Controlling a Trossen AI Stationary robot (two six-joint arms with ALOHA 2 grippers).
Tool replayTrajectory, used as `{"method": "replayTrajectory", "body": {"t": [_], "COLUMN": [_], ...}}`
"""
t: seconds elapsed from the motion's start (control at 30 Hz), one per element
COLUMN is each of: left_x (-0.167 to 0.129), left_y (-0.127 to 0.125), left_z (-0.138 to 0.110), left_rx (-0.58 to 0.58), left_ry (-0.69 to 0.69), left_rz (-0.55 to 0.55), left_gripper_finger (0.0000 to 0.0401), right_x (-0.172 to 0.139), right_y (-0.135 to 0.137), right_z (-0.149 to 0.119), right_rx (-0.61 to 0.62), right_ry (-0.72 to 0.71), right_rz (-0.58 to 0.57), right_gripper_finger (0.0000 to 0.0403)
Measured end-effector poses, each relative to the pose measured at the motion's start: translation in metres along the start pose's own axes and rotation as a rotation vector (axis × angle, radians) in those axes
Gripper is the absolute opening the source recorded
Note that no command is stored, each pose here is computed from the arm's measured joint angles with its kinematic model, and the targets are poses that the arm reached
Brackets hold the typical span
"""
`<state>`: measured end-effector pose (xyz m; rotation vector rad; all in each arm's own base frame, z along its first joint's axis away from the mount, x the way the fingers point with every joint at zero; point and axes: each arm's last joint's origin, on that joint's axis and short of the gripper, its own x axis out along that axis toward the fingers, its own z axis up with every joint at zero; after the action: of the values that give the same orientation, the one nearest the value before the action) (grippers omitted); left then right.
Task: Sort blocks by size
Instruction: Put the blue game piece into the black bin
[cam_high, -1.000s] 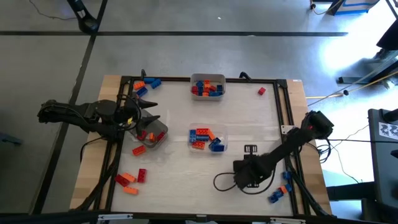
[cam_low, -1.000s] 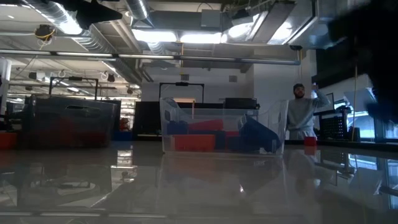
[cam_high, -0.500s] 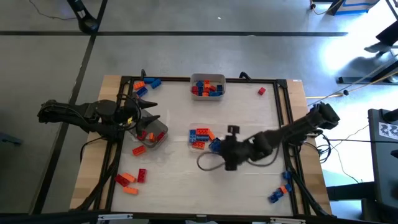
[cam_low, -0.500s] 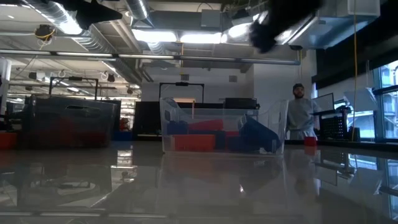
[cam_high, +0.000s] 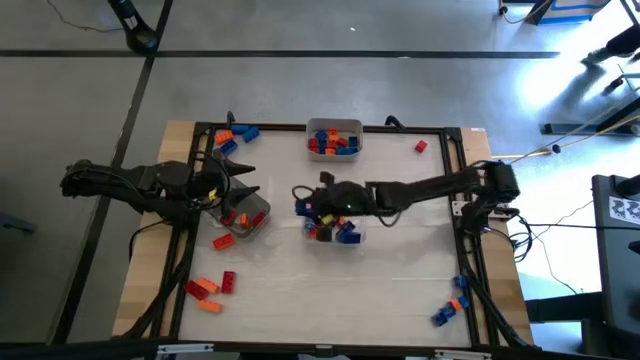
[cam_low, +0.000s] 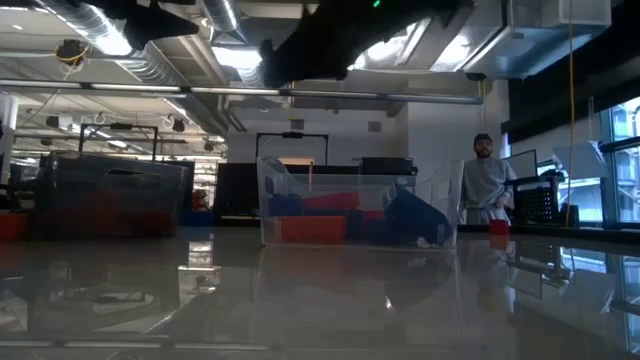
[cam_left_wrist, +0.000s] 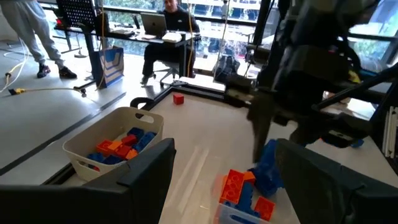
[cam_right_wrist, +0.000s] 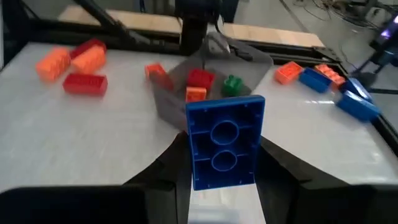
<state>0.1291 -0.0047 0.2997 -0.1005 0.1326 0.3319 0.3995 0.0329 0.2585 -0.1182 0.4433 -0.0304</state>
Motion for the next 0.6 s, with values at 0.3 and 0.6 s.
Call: {"method": "replayTrajectory", "body": {"t": [0.3,0.6], "left_x": [0.003,0.003], "left_y": [-0.002,-0.002], "left_z": [0.000,0.000], "left_rx": [0.021,0.030], "left_ry": [-0.002,-0.002], "left_rz": [0.001,0.001], "left_gripper_finger": [0.0265,0.0265], "right_x": [0.049,0.092], "right_y": [-0.023,-0.031], "right_z": [-0.010,-0.014], "right_rx": [0.061,0.113], "right_ry": [-0.242,-0.365], "right_rz": [0.008,0.052], "right_gripper_finger": [0.0136,0.0136]}}
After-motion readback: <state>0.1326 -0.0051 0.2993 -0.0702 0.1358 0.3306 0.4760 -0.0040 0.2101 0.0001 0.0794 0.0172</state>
